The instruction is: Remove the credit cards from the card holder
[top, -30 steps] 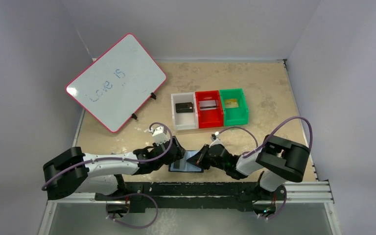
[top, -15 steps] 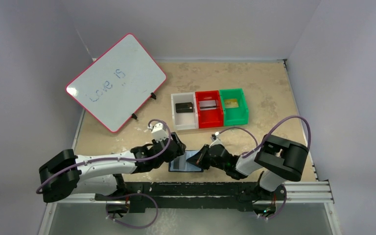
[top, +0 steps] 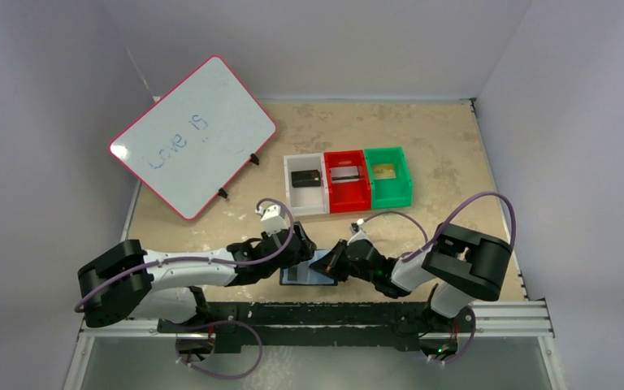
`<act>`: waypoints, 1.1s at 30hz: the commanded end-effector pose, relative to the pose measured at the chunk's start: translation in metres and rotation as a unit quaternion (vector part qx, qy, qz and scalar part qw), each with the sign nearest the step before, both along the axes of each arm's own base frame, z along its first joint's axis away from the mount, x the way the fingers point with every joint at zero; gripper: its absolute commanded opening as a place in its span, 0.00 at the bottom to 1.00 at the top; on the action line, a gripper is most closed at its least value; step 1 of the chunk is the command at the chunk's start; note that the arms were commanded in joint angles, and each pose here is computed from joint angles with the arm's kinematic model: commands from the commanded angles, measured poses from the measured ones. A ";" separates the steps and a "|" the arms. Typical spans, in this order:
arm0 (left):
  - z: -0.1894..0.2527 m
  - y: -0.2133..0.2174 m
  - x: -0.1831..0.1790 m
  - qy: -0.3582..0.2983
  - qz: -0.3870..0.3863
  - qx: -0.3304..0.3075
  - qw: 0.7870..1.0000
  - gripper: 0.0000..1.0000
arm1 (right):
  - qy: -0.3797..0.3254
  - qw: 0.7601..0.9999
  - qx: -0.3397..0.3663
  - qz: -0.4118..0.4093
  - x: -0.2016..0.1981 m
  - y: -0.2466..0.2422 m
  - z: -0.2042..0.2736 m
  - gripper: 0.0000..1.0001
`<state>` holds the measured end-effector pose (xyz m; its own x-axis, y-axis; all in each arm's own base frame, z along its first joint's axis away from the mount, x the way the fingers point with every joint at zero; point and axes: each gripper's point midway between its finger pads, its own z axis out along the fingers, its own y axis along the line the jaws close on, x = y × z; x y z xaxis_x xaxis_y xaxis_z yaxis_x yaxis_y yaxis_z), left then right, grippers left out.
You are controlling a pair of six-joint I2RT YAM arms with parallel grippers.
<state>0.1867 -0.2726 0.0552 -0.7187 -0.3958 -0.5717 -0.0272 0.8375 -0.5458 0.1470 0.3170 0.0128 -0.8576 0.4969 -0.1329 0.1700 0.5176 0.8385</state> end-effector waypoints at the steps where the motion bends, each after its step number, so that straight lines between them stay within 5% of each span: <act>1: 0.007 -0.011 0.001 -0.008 -0.004 -0.030 1.000 0.63 | 0.006 1.000 -0.018 -0.008 -0.001 -0.009 -0.010 0.00; 13: -0.012 0.001 -0.006 0.008 0.002 -0.020 1.000 0.63 | 0.004 1.000 -0.012 -0.007 -0.001 -0.008 -0.008 0.00; 26: -0.018 -0.014 -0.023 0.035 -0.030 -0.096 0.994 0.62 | -0.003 1.000 0.009 -0.016 0.000 -0.010 -0.002 0.01; 33: -0.014 -0.018 -0.028 0.042 -0.036 -0.120 0.991 0.59 | -0.020 1.000 0.015 -0.009 0.002 -0.009 0.006 0.15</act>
<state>0.1701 -0.2900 0.0475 -0.7591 -0.4777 -0.4423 -0.0175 0.6941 -0.7197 0.1443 0.3112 0.0139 -0.8528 0.5079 -0.1214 0.1724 0.4933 0.8526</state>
